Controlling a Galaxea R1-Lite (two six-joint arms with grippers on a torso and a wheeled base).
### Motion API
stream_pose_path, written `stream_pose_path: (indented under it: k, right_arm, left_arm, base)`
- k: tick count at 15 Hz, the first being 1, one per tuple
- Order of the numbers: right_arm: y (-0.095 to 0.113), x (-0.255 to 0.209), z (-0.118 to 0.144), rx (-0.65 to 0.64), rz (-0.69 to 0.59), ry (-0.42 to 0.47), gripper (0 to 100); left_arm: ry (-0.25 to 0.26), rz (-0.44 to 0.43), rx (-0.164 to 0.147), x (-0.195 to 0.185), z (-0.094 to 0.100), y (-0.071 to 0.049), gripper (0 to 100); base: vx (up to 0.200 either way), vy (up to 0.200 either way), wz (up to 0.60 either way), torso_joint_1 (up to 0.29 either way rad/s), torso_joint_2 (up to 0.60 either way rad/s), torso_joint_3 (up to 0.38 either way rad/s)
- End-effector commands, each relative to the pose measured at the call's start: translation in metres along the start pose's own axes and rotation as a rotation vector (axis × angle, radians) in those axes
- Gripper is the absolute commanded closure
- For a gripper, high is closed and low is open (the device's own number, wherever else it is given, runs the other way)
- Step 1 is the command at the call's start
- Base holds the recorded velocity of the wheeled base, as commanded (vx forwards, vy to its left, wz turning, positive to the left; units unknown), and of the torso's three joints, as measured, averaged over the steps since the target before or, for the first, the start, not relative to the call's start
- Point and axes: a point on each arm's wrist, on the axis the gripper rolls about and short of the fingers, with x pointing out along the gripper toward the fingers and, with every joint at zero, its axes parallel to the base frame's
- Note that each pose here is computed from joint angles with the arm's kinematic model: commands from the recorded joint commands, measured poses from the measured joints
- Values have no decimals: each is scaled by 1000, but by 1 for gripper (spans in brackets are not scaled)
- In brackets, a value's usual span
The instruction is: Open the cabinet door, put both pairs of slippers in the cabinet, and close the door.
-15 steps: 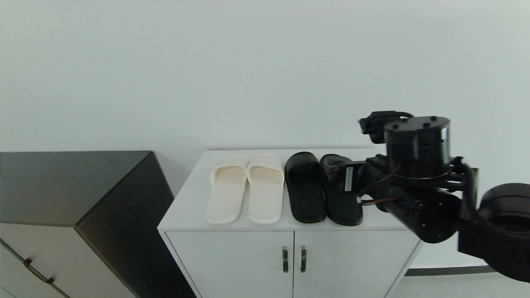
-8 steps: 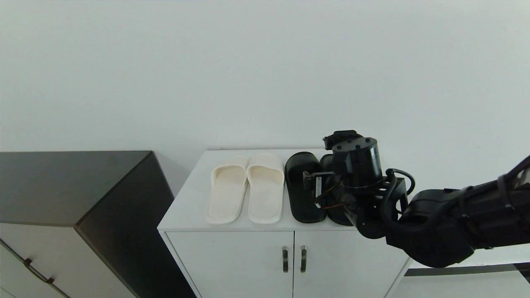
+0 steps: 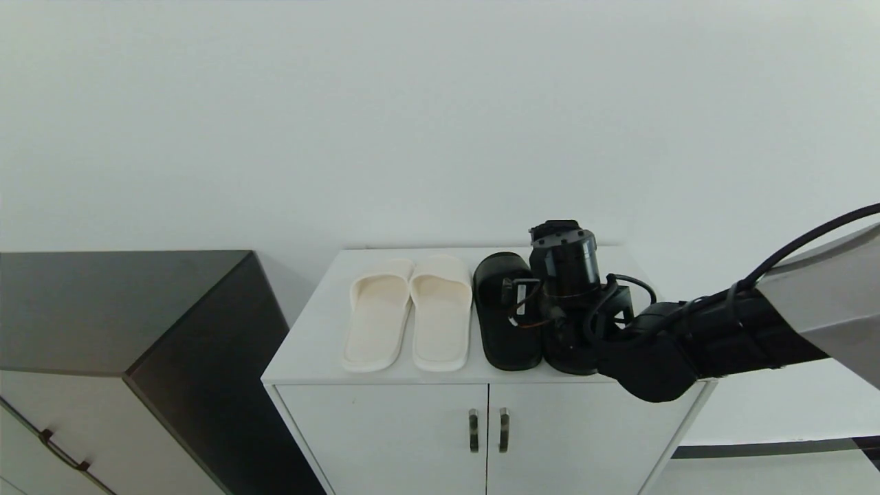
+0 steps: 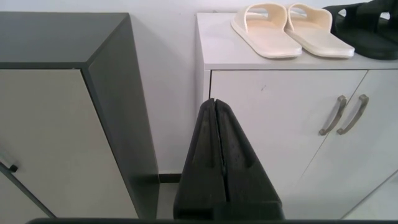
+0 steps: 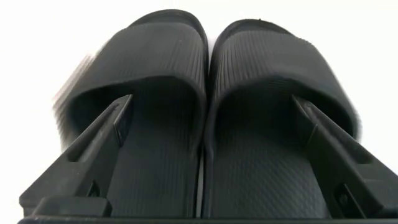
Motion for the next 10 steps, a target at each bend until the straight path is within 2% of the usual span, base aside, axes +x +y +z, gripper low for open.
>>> stream_pose_path:
  k: [1,6,7,10]
  right_arm:
    - [3,16,-10,-3,-15,12,0]
    - [3,50,-12,20,-54,-7,0]
    - [3,54,-12,25,-57,-12,100]
    - [3,57,-10,26,-63,-21,100]
  left_arm:
    - [1,0,-1,0,0,0,100]
    - [1,0,-1,0,0,0,100]
    - [1,0,-1,0,0,0,100]
    - [1,0,-1,0,0,0,100]
  base:
    - [0,0,0,0,0,0]
    - [0,0,0,0,0,0]
    - [0,0,0,0,0,0]
    - [0,0,0,0,0,0]
